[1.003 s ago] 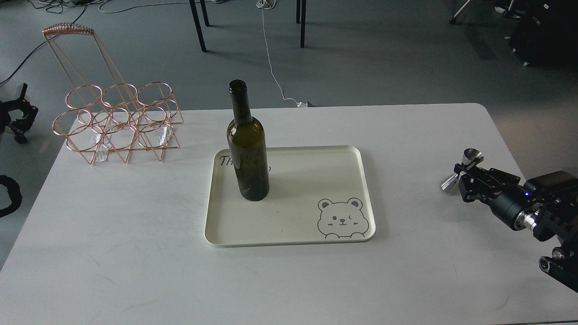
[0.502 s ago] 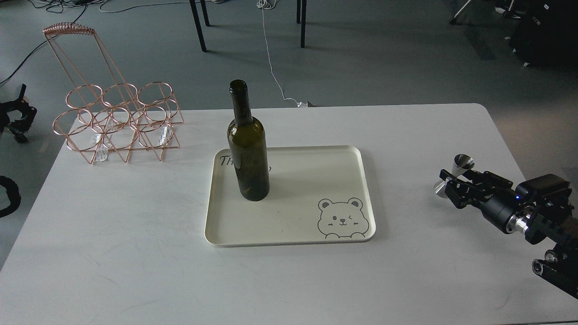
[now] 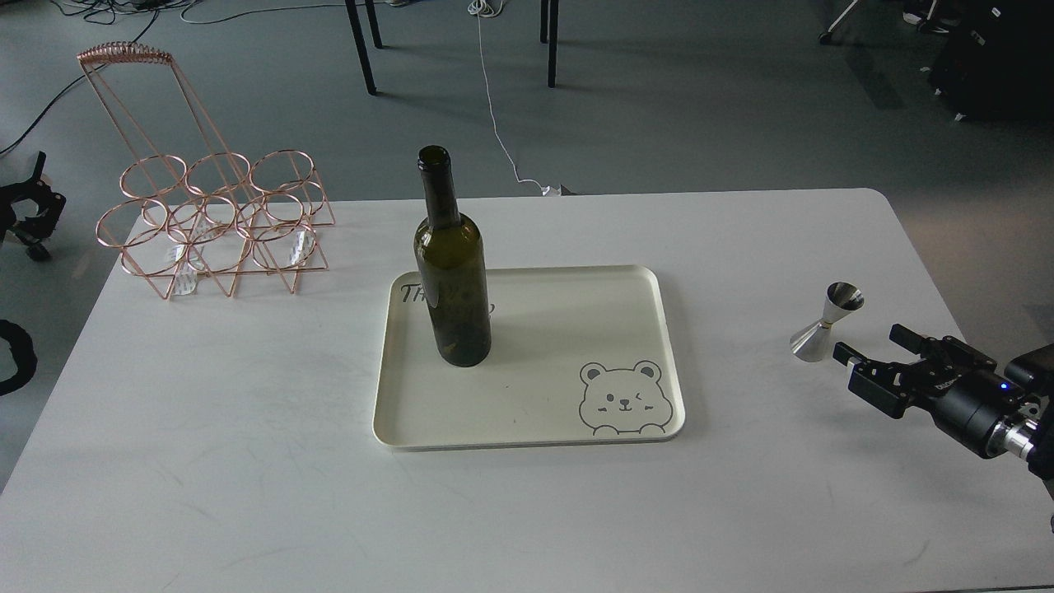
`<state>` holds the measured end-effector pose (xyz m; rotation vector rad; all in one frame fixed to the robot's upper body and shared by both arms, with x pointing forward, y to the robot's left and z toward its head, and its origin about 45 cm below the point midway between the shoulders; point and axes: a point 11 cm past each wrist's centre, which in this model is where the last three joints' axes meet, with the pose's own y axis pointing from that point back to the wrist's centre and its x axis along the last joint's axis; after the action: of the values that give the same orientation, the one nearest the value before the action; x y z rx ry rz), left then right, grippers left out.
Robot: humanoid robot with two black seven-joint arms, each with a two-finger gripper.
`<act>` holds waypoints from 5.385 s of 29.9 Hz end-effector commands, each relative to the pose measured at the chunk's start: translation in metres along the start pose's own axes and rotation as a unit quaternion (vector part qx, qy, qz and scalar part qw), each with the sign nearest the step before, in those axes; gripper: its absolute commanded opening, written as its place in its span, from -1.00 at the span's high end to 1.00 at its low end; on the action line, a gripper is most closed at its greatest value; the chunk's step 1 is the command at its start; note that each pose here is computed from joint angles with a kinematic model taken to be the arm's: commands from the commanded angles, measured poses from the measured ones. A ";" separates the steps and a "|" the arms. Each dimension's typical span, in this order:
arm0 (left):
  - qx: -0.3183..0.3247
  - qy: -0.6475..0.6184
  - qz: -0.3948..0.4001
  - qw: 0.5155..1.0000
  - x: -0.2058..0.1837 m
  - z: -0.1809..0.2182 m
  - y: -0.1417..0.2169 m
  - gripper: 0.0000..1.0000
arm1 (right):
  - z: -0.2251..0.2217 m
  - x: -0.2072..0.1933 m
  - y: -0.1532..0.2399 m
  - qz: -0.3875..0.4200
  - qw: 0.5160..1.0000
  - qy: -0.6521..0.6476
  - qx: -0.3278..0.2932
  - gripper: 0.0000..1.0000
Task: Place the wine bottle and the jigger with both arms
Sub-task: 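Carry the jigger off the tray toward the table edge near the right arm, then set the jigger upright on the table and withdraw the right gripper, then reach the left gripper toward the neck of the wine bottle, then close the left gripper around the bottle neck, then lift the bottle and swing it over the copper wire rack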
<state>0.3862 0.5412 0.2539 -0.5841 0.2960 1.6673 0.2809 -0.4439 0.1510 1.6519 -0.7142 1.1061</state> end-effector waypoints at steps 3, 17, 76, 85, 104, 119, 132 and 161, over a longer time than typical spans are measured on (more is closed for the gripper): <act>0.002 0.000 -0.001 1.000 0.000 -0.001 0.000 -0.97 | 0.016 0.048 0.010 0.058 0.998 -0.007 -0.021 -0.89; 0.002 -0.001 -0.002 1.000 -0.001 0.001 -0.001 -0.97 | 0.019 0.204 -0.044 0.285 0.915 -0.283 -0.028 -0.94; -0.015 -0.679 -0.597 0.427 -0.283 -0.064 0.106 -0.96 | 0.127 0.167 -0.038 0.392 0.477 -0.782 0.092 -0.97; -0.010 -0.738 -0.557 0.380 -0.272 -0.100 0.090 -0.96 | 0.133 0.163 -0.030 0.396 0.480 -0.778 0.084 -0.97; -0.027 -0.727 -0.535 0.430 -0.291 -0.127 0.076 -0.96 | 0.133 0.163 -0.030 0.394 0.482 -0.778 0.084 -0.97; -0.036 -0.728 -0.520 0.444 -0.292 -0.130 0.067 -0.34 | 0.133 0.167 -0.029 0.401 0.477 -0.777 0.090 -0.97; -0.057 -0.728 -0.516 0.448 -0.296 -0.125 0.068 0.26 | 0.137 0.169 -0.025 0.411 0.467 -0.777 0.094 -0.97; -0.124 -0.759 -0.463 0.440 -0.315 0.019 0.051 0.77 | 0.139 0.170 -0.022 0.414 0.469 -0.775 0.092 -0.97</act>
<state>0.3631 0.2602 0.4090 0.6753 -1.4026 0.5164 0.4154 -0.5585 0.2839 2.2444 -2.8556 -0.3103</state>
